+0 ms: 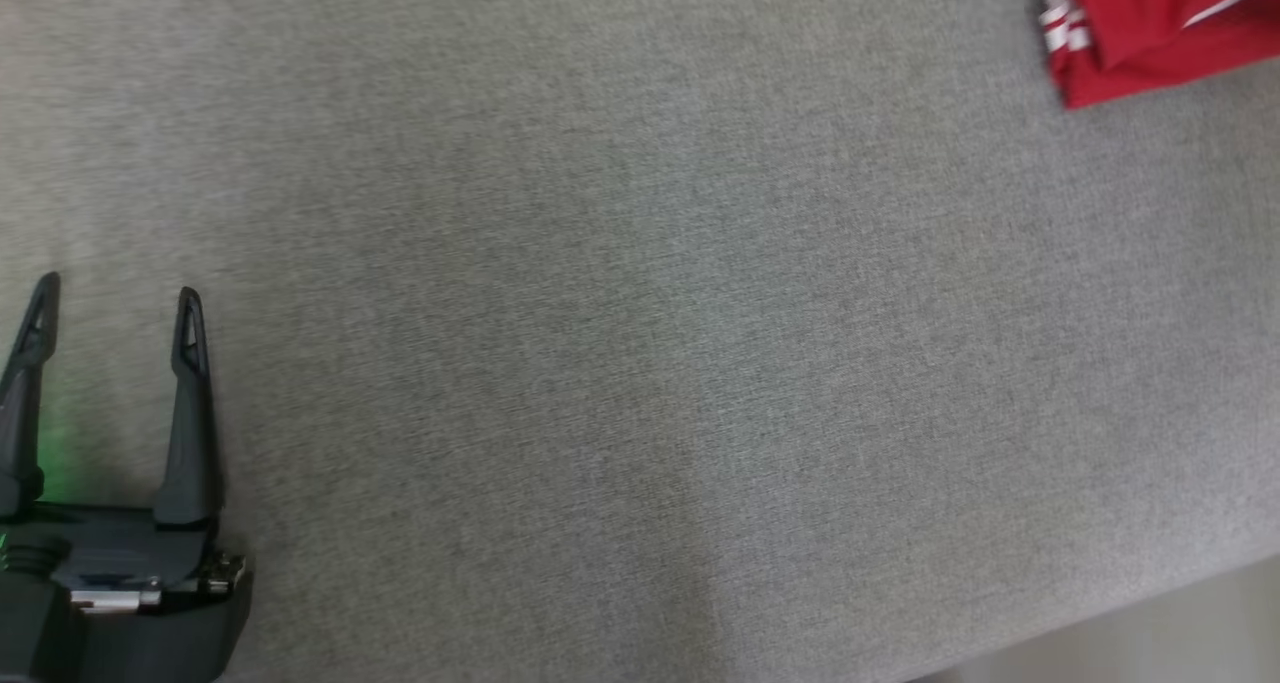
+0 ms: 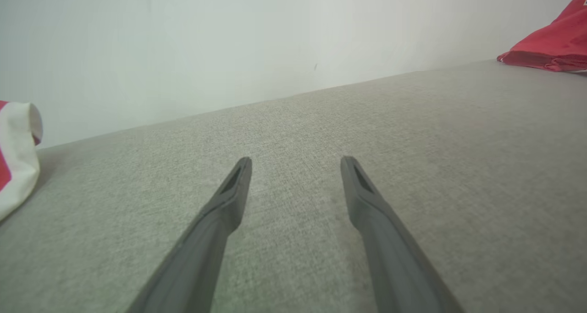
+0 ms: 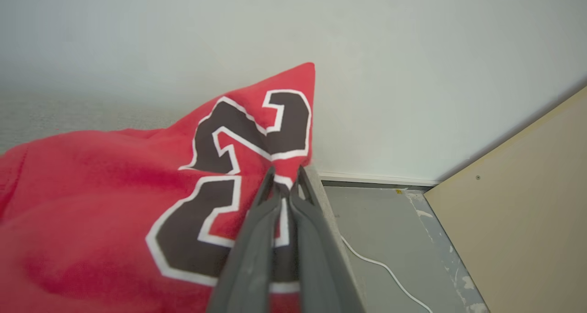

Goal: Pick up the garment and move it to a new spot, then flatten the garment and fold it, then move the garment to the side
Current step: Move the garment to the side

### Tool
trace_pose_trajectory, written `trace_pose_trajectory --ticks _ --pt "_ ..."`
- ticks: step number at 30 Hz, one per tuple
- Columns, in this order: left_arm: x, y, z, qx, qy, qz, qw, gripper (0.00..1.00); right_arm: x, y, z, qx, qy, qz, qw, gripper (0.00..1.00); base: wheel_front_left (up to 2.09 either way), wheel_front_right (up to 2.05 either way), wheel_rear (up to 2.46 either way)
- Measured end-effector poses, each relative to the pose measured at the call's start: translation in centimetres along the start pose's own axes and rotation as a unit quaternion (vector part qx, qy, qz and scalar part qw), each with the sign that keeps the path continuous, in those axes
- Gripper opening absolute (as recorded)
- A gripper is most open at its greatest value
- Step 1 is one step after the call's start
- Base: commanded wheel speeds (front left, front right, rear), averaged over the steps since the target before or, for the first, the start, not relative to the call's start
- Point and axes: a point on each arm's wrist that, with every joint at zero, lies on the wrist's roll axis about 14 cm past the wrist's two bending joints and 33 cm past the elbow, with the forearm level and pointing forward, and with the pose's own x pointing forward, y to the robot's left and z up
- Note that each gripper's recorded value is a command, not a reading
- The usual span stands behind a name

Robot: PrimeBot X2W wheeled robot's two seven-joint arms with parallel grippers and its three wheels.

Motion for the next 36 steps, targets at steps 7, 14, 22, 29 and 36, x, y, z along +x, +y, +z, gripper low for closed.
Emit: trace_pose_trajectory --ticks 7,14,22,29,36 --pt "0.5 -0.7 -1.1 -0.009 0.003 -0.009 1.0 1.0 0.2 -3.0 0.1 -0.038 0.019 -0.027 0.999 0.0 0.0 0.0 0.0" --pt "0.5 -0.4 -1.4 -0.009 0.004 -0.004 1.0 1.0 0.9 -3.4 0.0 -0.045 0.03 -0.034 0.998 0.0 0.0 0.0 0.0" --pt "0.3 0.0 -0.6 -0.011 0.0 0.011 1.0 1.0 1.3 -3.4 1.9 -0.044 -0.021 -0.044 0.998 1.0 0.0 0.0 0.0" --pt "-0.3 -0.1 1.1 -0.021 -0.007 0.025 0.999 1.0 0.2 -0.8 4.8 -0.02 -0.081 -0.011 0.996 1.0 0.0 0.0 0.0" --pt "-2.0 0.5 3.9 -0.036 -0.018 0.056 0.998 1.0 -2.8 3.1 9.3 0.023 -0.168 0.039 0.985 1.0 0.0 0.0 0.0"
